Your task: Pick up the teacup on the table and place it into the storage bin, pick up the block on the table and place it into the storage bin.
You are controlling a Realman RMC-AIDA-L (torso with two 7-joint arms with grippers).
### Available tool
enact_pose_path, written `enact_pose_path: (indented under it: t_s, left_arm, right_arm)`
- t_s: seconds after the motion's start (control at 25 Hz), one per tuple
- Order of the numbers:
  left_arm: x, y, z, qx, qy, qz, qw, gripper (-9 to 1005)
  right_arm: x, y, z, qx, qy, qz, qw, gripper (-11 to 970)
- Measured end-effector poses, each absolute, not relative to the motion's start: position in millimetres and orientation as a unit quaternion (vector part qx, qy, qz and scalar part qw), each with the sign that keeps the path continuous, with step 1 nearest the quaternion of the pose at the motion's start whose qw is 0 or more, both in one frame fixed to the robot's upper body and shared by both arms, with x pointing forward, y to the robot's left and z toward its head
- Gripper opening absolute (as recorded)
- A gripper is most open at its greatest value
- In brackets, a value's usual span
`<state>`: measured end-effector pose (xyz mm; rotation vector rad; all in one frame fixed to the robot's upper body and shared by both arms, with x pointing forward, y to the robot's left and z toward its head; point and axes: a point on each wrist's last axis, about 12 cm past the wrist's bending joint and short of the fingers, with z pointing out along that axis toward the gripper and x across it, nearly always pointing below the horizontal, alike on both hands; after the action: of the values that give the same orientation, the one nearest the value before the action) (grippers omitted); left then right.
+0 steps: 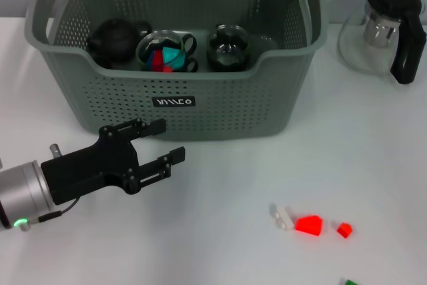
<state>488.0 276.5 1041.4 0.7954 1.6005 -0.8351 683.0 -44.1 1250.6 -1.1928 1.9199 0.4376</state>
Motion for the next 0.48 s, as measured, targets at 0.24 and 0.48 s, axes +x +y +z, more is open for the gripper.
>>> enact_pose_path:
  t_s: [0.24,0.48]
  left_arm:
    - [485.5,278.0,1040.0,0.333,0.679,-0.352,0.551,630]
    - [484.5,278.2,1039.3,0.333,0.68,-0.352,0.551,629]
  right_arm:
    - [687.6,-30.0,1229.8,-0.469,0.783,0.147,0.38,424]
    - [685.0,-24.5,1213.7,-0.48,0.785,0.126,0.371,424]
